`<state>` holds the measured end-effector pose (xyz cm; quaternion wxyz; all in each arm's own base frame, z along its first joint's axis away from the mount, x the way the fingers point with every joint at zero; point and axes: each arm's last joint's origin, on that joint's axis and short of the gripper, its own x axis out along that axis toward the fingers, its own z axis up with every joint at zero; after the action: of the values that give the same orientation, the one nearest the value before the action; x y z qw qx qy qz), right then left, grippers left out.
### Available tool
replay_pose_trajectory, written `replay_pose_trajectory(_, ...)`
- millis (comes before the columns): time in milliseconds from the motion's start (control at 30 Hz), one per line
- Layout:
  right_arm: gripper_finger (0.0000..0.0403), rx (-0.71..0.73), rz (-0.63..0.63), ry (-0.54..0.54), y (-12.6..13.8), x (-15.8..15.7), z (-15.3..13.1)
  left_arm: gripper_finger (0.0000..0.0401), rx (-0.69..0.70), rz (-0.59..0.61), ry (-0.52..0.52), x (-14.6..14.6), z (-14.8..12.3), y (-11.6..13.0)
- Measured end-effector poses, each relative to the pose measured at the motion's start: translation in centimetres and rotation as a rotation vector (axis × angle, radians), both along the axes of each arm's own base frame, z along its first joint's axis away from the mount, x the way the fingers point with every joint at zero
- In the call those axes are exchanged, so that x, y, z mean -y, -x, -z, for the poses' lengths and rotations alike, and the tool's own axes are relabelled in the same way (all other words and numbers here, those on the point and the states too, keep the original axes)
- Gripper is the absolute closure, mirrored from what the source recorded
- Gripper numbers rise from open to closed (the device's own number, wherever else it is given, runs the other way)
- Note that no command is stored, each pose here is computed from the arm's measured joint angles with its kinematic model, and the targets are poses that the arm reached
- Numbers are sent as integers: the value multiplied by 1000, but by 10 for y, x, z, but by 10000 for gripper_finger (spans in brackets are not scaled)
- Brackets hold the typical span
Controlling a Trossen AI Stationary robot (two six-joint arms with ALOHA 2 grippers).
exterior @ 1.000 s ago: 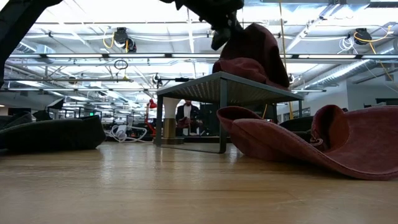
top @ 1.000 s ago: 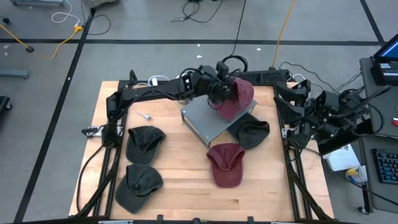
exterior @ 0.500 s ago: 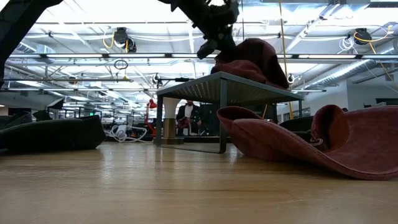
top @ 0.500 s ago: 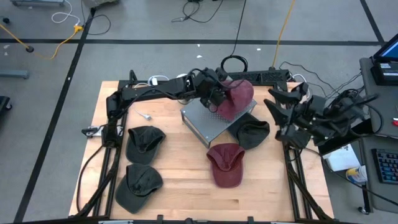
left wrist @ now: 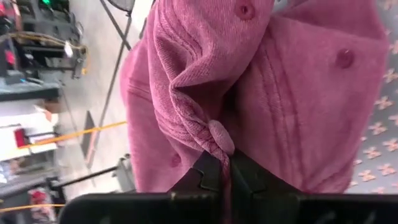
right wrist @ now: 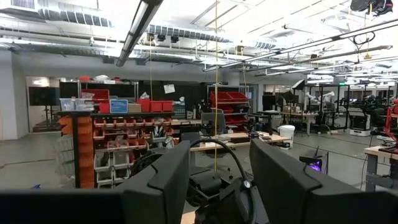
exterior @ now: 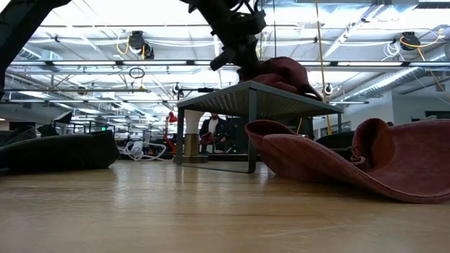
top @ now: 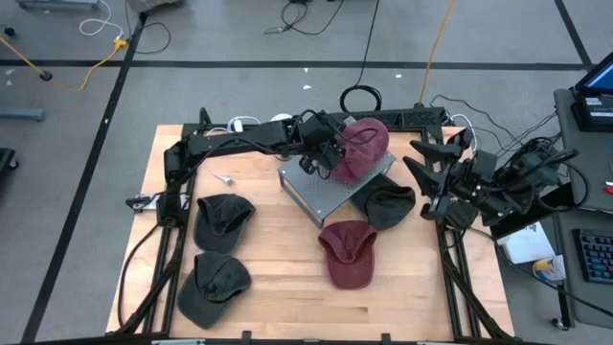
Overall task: Pick & Place hat
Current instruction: Stack the left red cap on top of the red cap on the shelf
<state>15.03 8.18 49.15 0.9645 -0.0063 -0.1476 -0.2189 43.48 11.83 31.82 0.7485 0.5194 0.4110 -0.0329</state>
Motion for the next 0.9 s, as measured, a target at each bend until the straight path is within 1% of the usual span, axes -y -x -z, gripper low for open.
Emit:
replay_pose_trajectory(67, 243, -3, 0, 3, -1, -1, 1, 382, 11, -27, 30, 1, 1, 0)
replay_pose_trajectory(167, 243, -9, -1, 7, -3, -2, 1, 352, 30, -60, 62, 1, 0, 0)
replay_pose_trajectory(367, 243, -10, -2, 5, -4, -3, 2, 281, 58, -108, 81, 5, -1, -1)
replay_pose_trajectory(467, 243, -8, -3, 3, -4, -3, 2, 246, 122, -125, 68, 11, -7, -5)
replay_pose_trajectory(567, 243, -8, -3, 3, -4, -3, 2, 214, 199, -180, 31, 17, -18, -5)
replay_pose_trajectory(600, 243, -8, -3, 2, -4, -3, 2, 205, 228, -199, 19, 19, -24, -4)
replay_pose_trajectory(667, 243, -8, -3, 3, -4, -3, 2, 189, 239, -237, 27, 24, -31, 2)
replay_pose_trajectory(733, 243, -8, -3, 3, -4, -3, 2, 177, 282, -268, 64, 29, -38, 5)
replay_pose_trajectory(767, 243, -8, -3, 3, -4, -3, 2, 173, 274, -291, 94, 31, -40, 10)
replay_pose_trajectory(800, 243, -8, -3, 3, -4, -3, 2, 169, 263, -317, 127, 33, -39, 13)
replay_pose_trajectory(867, 243, -9, -2, 3, -4, -3, 2, 165, 288, -376, 202, 37, -41, 17)
replay_pose_trajectory(900, 243, -10, -2, 7, -4, -3, 2, 165, 274, -421, 246, 38, -41, 22)
